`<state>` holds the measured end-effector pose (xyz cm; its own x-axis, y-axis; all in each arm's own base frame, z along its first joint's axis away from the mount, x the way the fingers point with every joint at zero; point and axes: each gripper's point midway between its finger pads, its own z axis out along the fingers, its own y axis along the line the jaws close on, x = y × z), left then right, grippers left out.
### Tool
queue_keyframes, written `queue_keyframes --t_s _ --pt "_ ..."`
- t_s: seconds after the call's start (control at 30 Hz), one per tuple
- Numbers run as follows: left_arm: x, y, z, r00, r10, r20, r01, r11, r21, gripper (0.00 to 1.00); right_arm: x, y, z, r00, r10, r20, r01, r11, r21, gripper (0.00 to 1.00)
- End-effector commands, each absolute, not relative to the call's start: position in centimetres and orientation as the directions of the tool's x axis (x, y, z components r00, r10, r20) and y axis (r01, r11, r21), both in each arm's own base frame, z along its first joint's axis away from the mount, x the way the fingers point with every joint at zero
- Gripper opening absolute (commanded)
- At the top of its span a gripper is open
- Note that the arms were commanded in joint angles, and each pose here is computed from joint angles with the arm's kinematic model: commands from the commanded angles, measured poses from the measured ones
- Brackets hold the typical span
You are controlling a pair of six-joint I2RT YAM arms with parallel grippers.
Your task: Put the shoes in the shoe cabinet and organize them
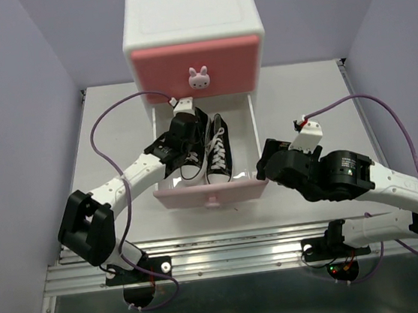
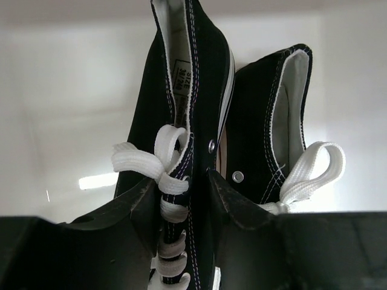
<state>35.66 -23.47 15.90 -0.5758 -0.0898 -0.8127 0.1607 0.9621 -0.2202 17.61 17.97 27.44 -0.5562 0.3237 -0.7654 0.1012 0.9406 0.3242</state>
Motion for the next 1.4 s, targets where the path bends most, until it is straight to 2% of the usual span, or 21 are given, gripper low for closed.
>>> queue_keyframes --t_s 0.0,0.07,0.13,0.17,0.3,0.37,0.53,0.57,0.63,0.7,0.8,0.83,0.93,0.97,1.03,1.07,1.2,1.37 --pt "36.4 -24.9 18.9 -0.532 -0.132 -0.836 0.181 0.947 -0.265 0.46 18.3 17.3 28.3 -0.502 0.378 -0.778 0.135 0.923 0.361 1.0" --pt "36.5 -25.0 19.6 -0.528 -0.152 -0.835 0.173 0.944 -0.282 0.49 18.3 17.3 28.3 -0.502 0.378 -0.778 0.137 0.923 0.36 1.0" --pt "36.5 -25.3 20.9 -0.52 -0.179 -0.835 0.172 0.936 -0.307 0.57 18.3 17.3 28.3 -0.503 0.379 -0.777 0.137 0.922 0.362 1.0" --pt "36.4 -25.3 21.7 -0.51 -0.193 -0.839 0.173 0.932 -0.319 0.62 18.3 17.3 28.2 -0.503 0.381 -0.776 0.139 0.921 0.363 1.0" --pt "35.6 -25.1 25.5 -0.48 -0.249 -0.841 0.183 0.909 -0.374 0.91 18.3 17.7 28.3 -0.505 0.388 -0.771 0.13 0.917 0.376 1.0" --pt "34.9 -24.6 27.7 -0.457 -0.273 -0.847 0.194 0.898 -0.394 0.95 18.3 17.8 28.6 -0.506 0.382 -0.774 0.115 0.918 0.379 1.0" --pt "33.3 -22.6 29.5 -0.462 -0.294 -0.837 0.142 0.907 -0.397 0.96 18.5 18.7 29.6 -0.503 0.362 -0.785 0.058 0.92 0.388 1.0" --pt "32.9 -22.2 31.6 -0.439 -0.32 -0.84 0.147 0.896 -0.419 0.97 18.2 19.4 29.5 -0.531 0.254 -0.809 -0.039 0.946 0.322 1.0" --pt "32.0 -21.1 33.4 -0.426 -0.324 -0.844 0.136 0.9 -0.414 0.97 18.2 21.9 30.8 -0.535 0.192 -0.822 -0.16 0.933 0.322 1.0" --pt "31.0 -19.3 37.1 -0.366 -0.353 -0.861 0.131 0.897 -0.423 0.98 17.5 24.3 30.2 -0.565 0.026 -0.825 -0.312 0.919 0.243 1.0" --pt "30.1 -16.3 41.1 -0.266 -0.369 -0.891 0.088 0.911 -0.403 0.99 16.9 27.9 31.3 -0.547 -0.105 -0.83 -0.483 0.85 0.211 1.0" --pt "29.8 -15.4 42.7 -0.227 -0.383 -0.895 0.075 0.91 -0.409 0.99 16.5 29.7 33.1 -0.53 -0.097 -0.842 -0.548 0.797 0.253 1.0" --pt "30.1 -13.1 44.8 -0.16 -0.414 -0.896 0.02 0.906 -0.423 0.99 16.1 33.3 34.0 -0.471 -0.183 -0.863 -0.68 0.699 0.223 1.0" --pt "30.5 -12.7 45.7 -0.139 -0.426 -0.894 0.02 0.901 -0.433 0.99 15.1 34.6 35.0 -0.455 -0.213 -0.865 -0.74 0.63 0.234 1.0" --pt "31.5 -12.1 46.7 -0.132 -0.45 -0.883 0.038 0.888 -0.458 0.99 14.6 36.4 33.8 -0.469 -0.28 -0.838 -0.773 0.589 0.236 1.0" --pt "32.9 -10.3 47.3 -0.106 -0.462 -0.881 -0.002 0.886 -0.464 0.99 13.5 37.1 34.5 -0.445 -0.295 -0.845 -0.805 0.545 0.234 1.0" --pt "34.7 -8.4 50.5 -0.037 -0.444 -0.895 0.026 0.895 -0.445 0.99 11.8 38.3 34.6 -0.403 -0.308 -0.862 -0.845 0.486 0.222 1.0" --pt "37.5 -7.1 53.6 0.012 -0.474 -0.88 0.095 0.877 -0.471 0.99 8.4 39.1 30.7 -0.339 -0.465 -0.818 -0.897 0.421 0.132 1.0"
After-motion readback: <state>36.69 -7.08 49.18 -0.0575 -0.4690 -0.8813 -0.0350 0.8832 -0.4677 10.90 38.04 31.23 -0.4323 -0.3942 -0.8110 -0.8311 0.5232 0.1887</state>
